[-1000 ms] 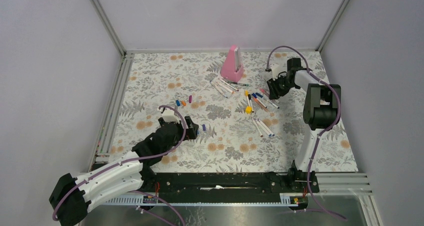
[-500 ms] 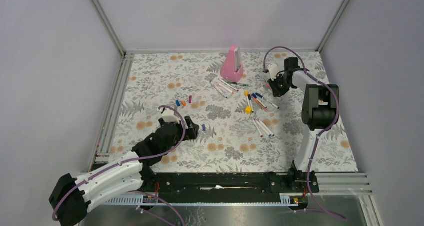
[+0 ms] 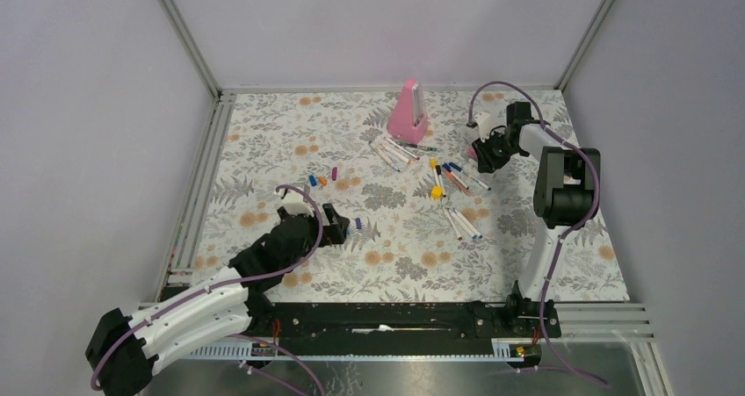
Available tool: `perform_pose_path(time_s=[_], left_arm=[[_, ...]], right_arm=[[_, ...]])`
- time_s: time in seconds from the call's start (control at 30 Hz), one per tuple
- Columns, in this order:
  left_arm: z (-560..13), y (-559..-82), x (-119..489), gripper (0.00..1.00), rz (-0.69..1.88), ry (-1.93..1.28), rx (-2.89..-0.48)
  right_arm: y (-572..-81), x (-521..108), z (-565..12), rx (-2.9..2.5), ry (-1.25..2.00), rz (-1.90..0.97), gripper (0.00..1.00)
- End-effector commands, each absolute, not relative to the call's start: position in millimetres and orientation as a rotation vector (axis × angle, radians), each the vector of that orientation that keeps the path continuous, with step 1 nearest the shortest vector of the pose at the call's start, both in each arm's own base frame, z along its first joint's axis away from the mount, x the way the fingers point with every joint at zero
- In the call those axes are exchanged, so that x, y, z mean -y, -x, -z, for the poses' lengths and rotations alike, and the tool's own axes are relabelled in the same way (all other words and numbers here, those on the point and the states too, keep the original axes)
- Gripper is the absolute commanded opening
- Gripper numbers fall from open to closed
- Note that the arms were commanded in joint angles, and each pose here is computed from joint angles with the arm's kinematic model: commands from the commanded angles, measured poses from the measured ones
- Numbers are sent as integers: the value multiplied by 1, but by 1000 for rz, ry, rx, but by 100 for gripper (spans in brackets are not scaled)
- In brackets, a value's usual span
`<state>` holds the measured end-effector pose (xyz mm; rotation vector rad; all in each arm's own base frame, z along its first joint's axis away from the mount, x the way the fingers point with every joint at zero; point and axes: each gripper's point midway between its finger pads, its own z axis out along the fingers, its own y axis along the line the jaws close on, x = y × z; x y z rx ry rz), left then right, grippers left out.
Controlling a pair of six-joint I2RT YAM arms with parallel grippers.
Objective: Open the pen caps
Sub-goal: Adjust the pen at the center of the board.
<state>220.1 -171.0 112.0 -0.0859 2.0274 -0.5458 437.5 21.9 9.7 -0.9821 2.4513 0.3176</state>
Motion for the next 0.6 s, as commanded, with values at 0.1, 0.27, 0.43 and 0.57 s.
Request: perform_pose_path(time_s=[0.1, 0.27, 0.43, 0.57], left_arm=[[-139, -226, 177, 99, 602, 111, -1965], [-140, -226, 176, 99, 605, 116, -1960], [-139, -226, 178, 99, 609, 113, -1966], [-139, -226, 179, 99, 610, 112, -1968]], right_arm=[[-394, -38, -2, -2574, 912, -574, 39], [-402, -38, -8, -2577, 791, -662, 43], [-410, -36, -3, -2610, 691, -691, 45], [-416, -31, 0, -2634, 610, -706, 46]])
